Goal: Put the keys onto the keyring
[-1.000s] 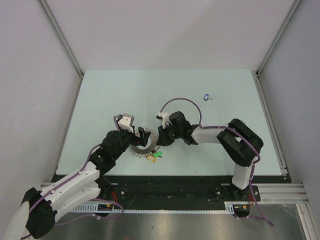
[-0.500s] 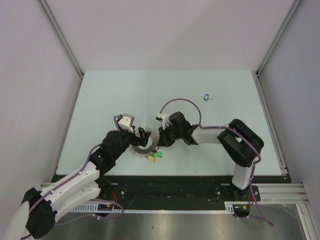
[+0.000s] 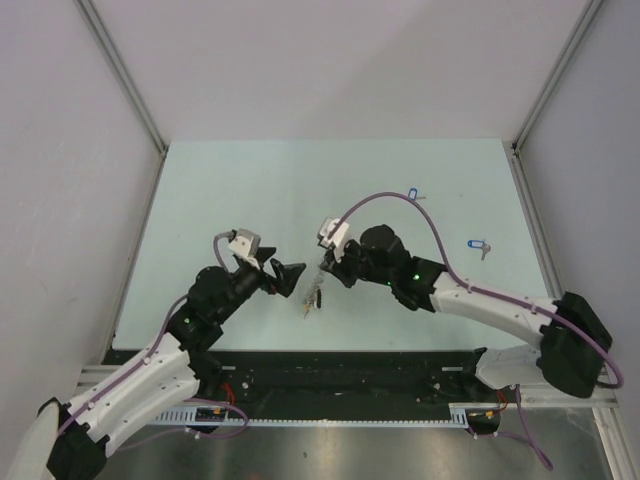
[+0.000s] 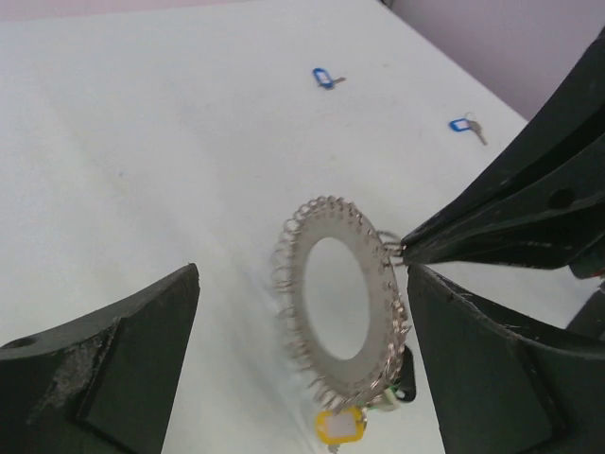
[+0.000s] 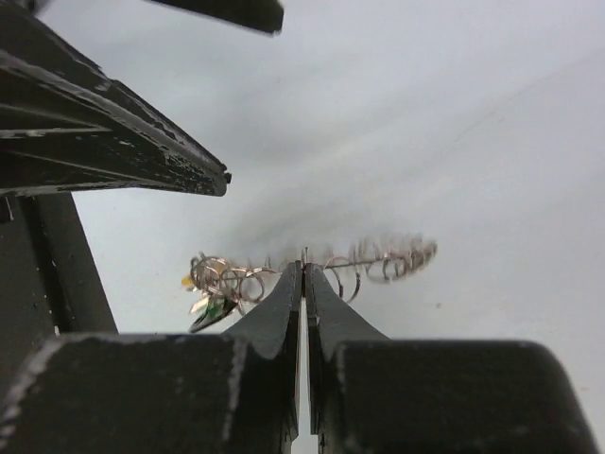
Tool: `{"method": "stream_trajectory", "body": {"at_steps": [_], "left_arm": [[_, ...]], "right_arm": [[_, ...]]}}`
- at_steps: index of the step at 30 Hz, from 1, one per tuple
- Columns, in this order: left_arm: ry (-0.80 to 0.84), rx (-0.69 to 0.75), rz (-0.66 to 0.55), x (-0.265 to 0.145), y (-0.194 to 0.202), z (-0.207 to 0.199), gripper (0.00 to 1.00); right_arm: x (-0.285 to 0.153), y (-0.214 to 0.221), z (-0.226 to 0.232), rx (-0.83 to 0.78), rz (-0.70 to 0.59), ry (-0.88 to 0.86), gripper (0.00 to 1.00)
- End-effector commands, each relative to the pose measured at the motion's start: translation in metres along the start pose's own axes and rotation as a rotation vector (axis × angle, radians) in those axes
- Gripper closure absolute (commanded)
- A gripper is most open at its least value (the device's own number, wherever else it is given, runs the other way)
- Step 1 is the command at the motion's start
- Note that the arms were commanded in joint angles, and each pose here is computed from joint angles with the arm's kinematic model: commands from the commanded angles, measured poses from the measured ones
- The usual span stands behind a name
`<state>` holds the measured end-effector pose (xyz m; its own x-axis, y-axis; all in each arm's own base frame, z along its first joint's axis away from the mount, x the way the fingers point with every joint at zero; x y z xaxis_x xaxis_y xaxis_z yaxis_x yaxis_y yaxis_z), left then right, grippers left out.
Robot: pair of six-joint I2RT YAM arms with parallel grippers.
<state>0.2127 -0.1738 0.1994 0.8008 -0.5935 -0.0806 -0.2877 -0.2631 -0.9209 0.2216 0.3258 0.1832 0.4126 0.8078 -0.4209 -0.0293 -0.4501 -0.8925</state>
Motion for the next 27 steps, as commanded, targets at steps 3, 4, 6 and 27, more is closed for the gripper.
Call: {"method": "stream_trajectory", "body": {"at_steps": [3, 4, 6, 27], "left_arm": [[0.229, 0.038, -0.053, -0.009, -0.043, -0.047, 0.05], [0.268, 0.045, -0.041, -0.011, -0.044, -0.054, 0.05], [0.312, 0.058, -0.028, -0.013, -0.05, -0.063, 0.05], [0.753, 0.443, 0.154, -0.006, -0.065, -0.118, 0.24]], "right_arm": [[-0.056, -0.067, -0.017, -0.145, -0.344, 0.137, 1.0], [-0.061, -0.066, -0.016, -0.157, -0.355, 0.133, 1.0], [-0.073, -0.074, -0.014, -0.163, -0.404, 0.125, 1.0], [-0.128, -0.077, 0.005, -0.077, -0.637, -0.141, 1.0]]}}
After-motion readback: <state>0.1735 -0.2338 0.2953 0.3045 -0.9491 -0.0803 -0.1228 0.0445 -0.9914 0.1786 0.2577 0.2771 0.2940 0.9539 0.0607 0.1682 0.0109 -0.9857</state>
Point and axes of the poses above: each gripper's point midway between its finger pads, its own x axis out along the fingers, its own z axis along the line the jaws close on, y = z × x, the point moved 3 cm from there along -x, back along the fingers, and after that the axes turned 8 degrees about -x, right-handed, at the moved point
